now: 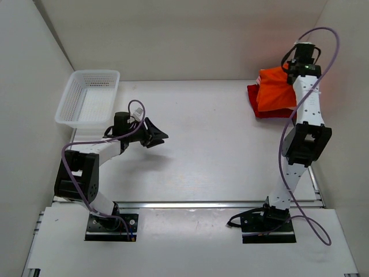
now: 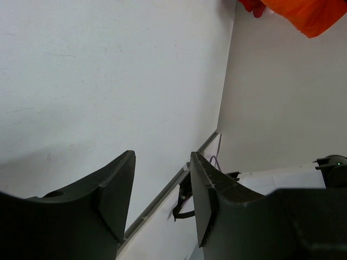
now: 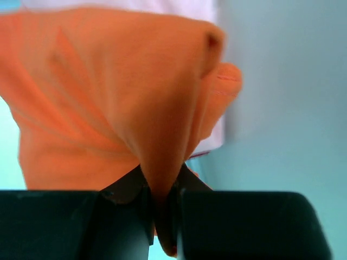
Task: Fold and stack the t-shirts
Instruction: Put the neatly folded tshirt into the corner of the board with the right arm
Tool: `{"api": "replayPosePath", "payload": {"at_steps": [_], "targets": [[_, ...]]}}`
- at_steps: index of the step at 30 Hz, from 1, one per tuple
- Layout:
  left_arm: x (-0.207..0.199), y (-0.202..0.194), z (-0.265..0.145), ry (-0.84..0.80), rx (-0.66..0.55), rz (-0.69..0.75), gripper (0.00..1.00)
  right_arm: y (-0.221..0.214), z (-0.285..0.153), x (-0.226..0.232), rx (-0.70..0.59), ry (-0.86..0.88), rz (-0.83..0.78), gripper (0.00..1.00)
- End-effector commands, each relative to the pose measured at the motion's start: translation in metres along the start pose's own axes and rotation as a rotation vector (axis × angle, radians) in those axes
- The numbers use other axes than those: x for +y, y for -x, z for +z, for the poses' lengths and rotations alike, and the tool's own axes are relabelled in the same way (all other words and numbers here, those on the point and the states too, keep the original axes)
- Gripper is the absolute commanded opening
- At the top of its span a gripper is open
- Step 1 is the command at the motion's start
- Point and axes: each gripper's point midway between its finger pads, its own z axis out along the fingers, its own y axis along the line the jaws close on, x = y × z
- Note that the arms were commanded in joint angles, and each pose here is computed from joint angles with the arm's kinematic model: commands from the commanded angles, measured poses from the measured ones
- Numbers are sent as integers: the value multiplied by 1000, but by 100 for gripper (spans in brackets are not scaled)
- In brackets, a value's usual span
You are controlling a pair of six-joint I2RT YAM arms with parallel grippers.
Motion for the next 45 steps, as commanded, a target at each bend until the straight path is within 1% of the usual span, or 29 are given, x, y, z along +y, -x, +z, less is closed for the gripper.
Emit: {"api": "replayPosePath", "payload": {"at_steps": [1,6,8,13,18,19,20,21,22,23,24,25,26,27,28,29,30,31,32,33,35,37,38,39,40,42,43,44,45], "targets": [[-11,9,4,-4,-17,65,56,58,-5,-38,-182,-11,93,0],[-8,4,8,5,1,48,56,61,22,-61,-194,-46,132,0],[-8,2,11,6,13,46,56,56,42,-59,-187,-29,140,0],[-4,0,10,29,21,52,56,54,72,-49,-187,22,172,0],[-1,-2,8,39,24,43,56,49,83,-44,-173,26,254,0],[-4,-1,8,33,21,48,56,46,82,-42,-160,-7,257,7],[-3,-2,8,39,24,43,56,47,80,-50,-159,-55,262,19],[-6,0,8,32,18,53,57,42,82,-50,-140,-94,254,26],[-3,-3,9,37,27,51,58,49,76,-45,-156,-99,244,35],[-6,-3,10,32,32,62,58,50,69,-54,-155,-144,245,51],[-6,-1,9,27,32,63,61,59,59,-56,-180,-176,246,62],[-6,-4,10,29,40,60,89,67,49,-56,-198,-192,241,83],[-10,-1,7,13,34,69,98,77,27,-63,-218,-248,260,93],[-16,-3,7,4,39,85,99,87,4,-72,-241,-284,283,100],[-14,-3,7,11,43,93,99,92,-10,-65,-248,-273,281,99],[-15,-2,6,14,40,102,98,104,-38,-63,-286,-261,291,100],[-17,-2,4,28,48,116,99,104,-59,-58,-292,-239,322,99],[-19,-2,2,31,46,150,99,102,-77,-50,-291,-217,312,99],[-21,-1,0,41,44,158,98,98,-85,-40,-287,-201,309,99],[-27,-2,-2,31,45,194,98,89,-99,-26,-280,-169,292,99],[-33,-6,-6,26,45,246,99,57,-108,-3,-244,-111,273,99],[-41,-11,-11,31,28,326,98,10,-119,18,-219,-25,299,100],[-46,-13,-14,39,13,368,98,-16,-127,39,-193,58,321,99],[-53,-19,-21,36,16,407,99,-26,-129,44,-181,86,378,99],[-50,-19,-24,79,4,417,99,-43,-136,56,-167,152,407,99],[-61,-26,-34,116,-29,531,99,-48,-149,66,-198,241,406,99],[-62,-35,-35,135,-14,557,99,-46,-153,65,-193,239,409,99],[-63,-34,-45,156,-42,582,99,-46,-159,59,-180,209,393,100],[-70,-42,-49,145,-38,616,99,-45,-164,53,-176,189,387,100]]}}
